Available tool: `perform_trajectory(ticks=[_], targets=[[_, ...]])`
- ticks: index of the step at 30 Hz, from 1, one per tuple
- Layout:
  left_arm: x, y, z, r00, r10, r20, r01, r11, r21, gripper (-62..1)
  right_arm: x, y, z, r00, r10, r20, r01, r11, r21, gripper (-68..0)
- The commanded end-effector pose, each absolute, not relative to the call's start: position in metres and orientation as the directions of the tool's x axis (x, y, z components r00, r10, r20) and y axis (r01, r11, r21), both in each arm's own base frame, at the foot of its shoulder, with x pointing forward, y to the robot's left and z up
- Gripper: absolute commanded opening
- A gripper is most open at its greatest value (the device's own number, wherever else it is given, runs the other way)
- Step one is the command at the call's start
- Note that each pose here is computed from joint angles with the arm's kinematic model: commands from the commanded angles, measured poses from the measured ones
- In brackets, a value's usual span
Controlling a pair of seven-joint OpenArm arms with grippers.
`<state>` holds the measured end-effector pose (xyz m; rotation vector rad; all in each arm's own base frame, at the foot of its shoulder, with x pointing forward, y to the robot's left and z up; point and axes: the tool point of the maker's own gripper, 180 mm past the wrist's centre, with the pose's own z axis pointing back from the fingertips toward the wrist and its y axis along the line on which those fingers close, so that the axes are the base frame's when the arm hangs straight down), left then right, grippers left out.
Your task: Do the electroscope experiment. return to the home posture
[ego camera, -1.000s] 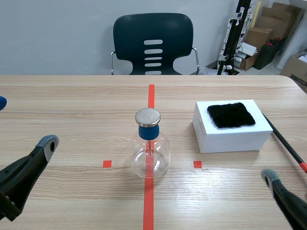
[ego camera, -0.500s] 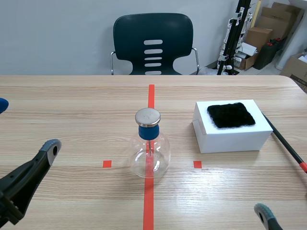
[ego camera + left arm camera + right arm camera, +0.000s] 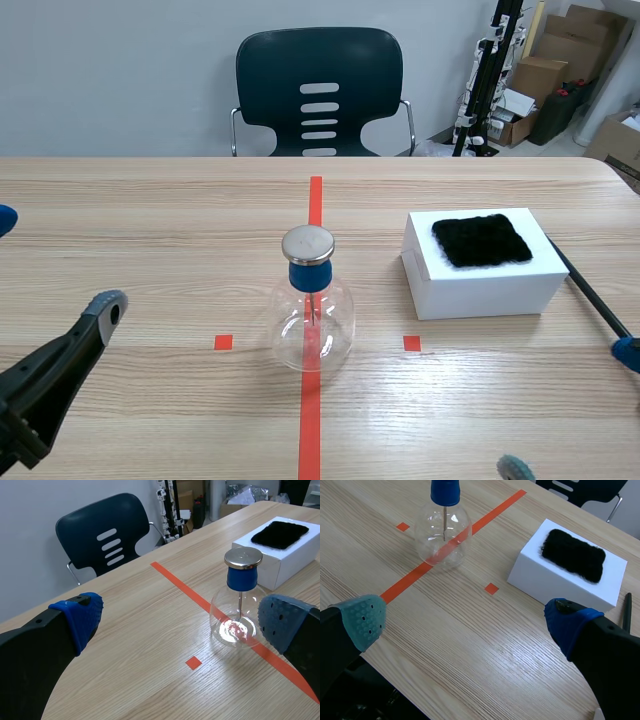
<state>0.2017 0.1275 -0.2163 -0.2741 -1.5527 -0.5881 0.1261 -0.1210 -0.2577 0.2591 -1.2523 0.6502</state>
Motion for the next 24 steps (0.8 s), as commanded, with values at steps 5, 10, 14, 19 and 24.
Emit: perform_trajectory(ticks=[5, 10, 14, 19, 24], targets=[[0.203, 0.124, -0.205, -0.117, -0.159, 0.980, 0.517, 0.833, 0.197, 1.4, 0.129, -0.115, -0.242, 0.106, 0.274, 0.956, -0.586, 0.794, -0.163, 0.4], [0.203, 0.124, -0.205, -0.117, -0.159, 0.980, 0.517, 0.833, 0.197, 1.4, 0.129, -0.114, -0.238, 0.087, 0.262, 0.961, -0.586, 0.794, -0.163, 0.4], [0.203, 0.124, -0.205, -0.117, -0.159, 0.980, 0.517, 0.833, 0.197, 1.4, 0.130, -0.114, -0.238, 0.087, 0.262, 0.961, -0.586, 0.794, -0.163, 0.4], [0.203, 0.124, -0.205, -0.117, -0.159, 0.980, 0.517, 0.833, 0.197, 1.4, 0.130, -0.114, -0.237, 0.084, 0.262, 0.961, -0.586, 0.793, -0.165, 0.4], [0.203, 0.124, -0.205, -0.117, -0.159, 0.980, 0.517, 0.833, 0.197, 1.4, 0.130, -0.114, -0.237, 0.085, 0.262, 0.961, -0.586, 0.793, -0.165, 0.4]])
